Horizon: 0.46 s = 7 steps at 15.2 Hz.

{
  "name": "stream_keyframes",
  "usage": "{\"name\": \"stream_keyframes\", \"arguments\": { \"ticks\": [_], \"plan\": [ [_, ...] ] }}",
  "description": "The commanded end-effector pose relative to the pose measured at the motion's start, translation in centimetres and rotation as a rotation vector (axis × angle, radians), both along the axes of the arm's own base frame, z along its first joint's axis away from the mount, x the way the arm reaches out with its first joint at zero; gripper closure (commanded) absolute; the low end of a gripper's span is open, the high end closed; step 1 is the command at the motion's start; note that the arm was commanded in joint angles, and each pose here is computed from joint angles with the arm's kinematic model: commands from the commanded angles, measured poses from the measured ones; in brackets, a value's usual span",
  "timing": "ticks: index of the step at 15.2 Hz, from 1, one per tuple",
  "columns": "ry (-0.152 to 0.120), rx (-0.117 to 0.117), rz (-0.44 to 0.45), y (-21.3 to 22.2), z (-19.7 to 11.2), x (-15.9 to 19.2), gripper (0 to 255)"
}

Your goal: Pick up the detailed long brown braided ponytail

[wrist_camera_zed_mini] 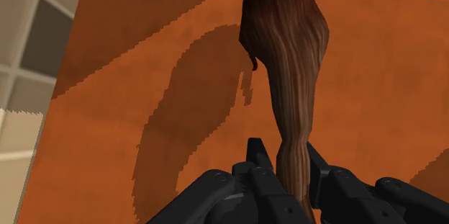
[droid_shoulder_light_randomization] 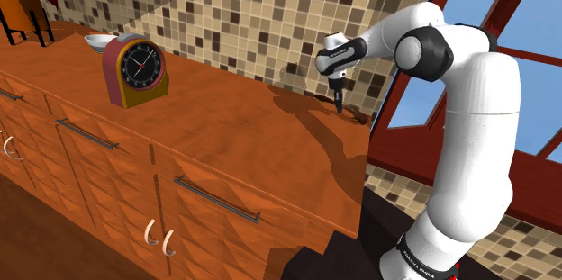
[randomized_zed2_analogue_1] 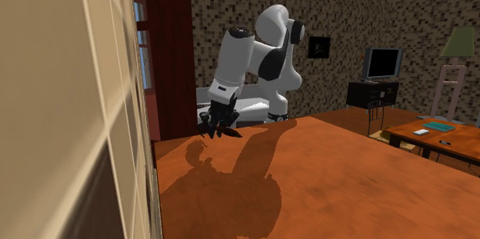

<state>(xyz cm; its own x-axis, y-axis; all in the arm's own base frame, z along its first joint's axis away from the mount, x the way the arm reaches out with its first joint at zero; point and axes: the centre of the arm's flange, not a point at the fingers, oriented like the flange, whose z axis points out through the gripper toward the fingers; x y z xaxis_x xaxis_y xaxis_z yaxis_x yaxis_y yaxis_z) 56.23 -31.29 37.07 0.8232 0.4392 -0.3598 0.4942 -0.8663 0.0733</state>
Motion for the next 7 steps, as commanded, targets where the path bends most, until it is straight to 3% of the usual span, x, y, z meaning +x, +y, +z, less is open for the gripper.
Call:
{"name": "stream_keyframes", "arguments": {
  "ticks": [1,7],
  "plan": [
    [0.000,0.000,0.000,0.0,0.9,-0.1,255],
    [0.000,0.000,0.000,0.0,3.1,-0.1,255]
  ]
}}
